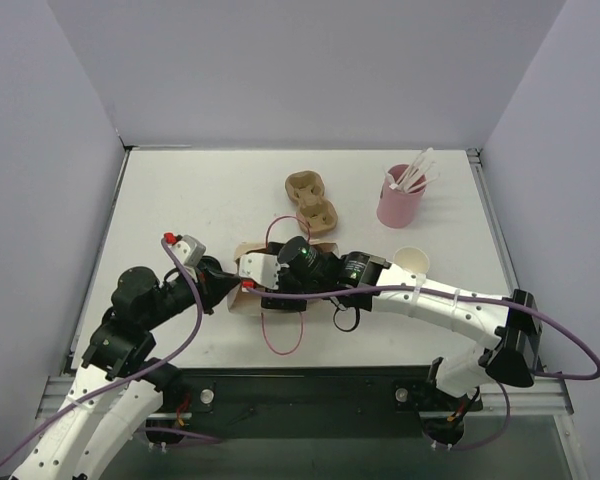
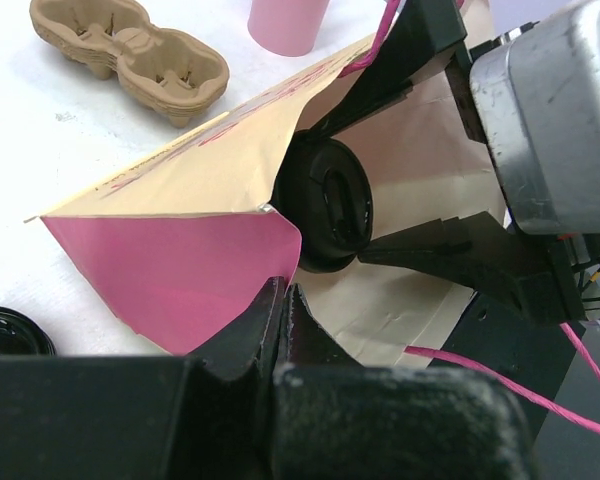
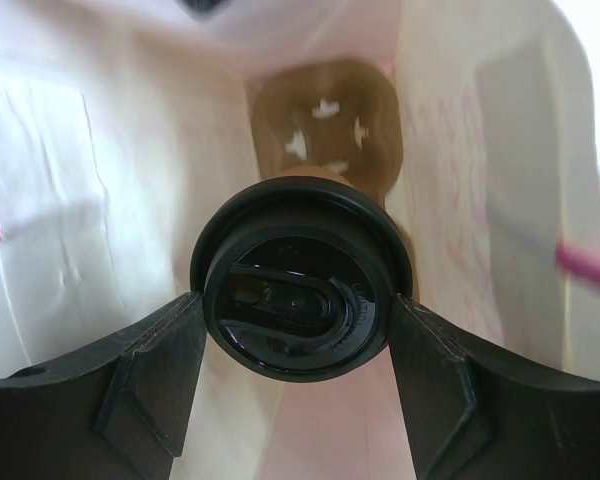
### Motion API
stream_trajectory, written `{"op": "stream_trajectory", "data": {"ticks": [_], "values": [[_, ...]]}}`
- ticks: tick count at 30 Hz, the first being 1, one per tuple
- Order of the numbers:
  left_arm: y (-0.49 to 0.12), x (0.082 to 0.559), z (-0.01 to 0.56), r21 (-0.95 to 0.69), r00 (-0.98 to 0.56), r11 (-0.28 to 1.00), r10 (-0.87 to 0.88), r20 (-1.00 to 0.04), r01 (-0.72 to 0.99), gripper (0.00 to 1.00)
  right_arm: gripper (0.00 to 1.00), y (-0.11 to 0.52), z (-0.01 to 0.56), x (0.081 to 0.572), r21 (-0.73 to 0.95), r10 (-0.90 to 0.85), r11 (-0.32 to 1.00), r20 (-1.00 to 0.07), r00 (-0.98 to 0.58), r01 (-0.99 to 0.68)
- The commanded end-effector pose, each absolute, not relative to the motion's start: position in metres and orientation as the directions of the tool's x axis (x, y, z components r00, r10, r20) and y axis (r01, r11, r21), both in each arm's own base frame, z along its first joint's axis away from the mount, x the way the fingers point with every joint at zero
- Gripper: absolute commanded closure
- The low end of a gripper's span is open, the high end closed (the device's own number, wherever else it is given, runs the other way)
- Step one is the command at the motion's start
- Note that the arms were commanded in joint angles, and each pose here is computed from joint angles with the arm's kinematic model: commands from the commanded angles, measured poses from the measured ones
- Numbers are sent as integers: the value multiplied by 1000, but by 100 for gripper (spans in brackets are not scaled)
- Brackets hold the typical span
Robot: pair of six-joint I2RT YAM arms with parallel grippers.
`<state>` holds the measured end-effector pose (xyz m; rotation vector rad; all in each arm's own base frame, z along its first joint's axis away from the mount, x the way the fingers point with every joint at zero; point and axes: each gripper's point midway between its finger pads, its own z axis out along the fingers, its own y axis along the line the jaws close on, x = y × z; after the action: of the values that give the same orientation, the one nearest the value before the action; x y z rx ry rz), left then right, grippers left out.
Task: Pack the takeout coffee
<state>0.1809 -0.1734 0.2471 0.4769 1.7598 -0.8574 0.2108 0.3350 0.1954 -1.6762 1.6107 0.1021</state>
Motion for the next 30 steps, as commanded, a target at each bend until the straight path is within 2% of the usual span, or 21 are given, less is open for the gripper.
{"op": "stream_trajectory", "data": {"ticks": [1, 13, 18, 26, 30], "values": [[-173, 180, 251, -316, -338, 657, -98, -936, 685, 100, 53, 364, 202, 216, -474, -741, 86, -619, 262, -876], [-170, 181, 256, -348, -356, 670, -131, -925, 656, 100, 54, 368, 161, 261, -492, -764, 184, -617, 191, -851], [-169, 180, 257, -347, -355, 676, -133, -925, 651, 100, 54, 362, 167, 266, -520, -775, 211, -605, 183, -828], [-169, 173, 254, -320, -349, 662, -93, -932, 678, 100, 53, 344, 206, 244, -549, -748, 160, -610, 262, -820], [-172, 168, 255, -289, -335, 634, -50, -941, 717, 100, 53, 329, 203, 229, -573, -747, 65, -571, 341, -817]]}}
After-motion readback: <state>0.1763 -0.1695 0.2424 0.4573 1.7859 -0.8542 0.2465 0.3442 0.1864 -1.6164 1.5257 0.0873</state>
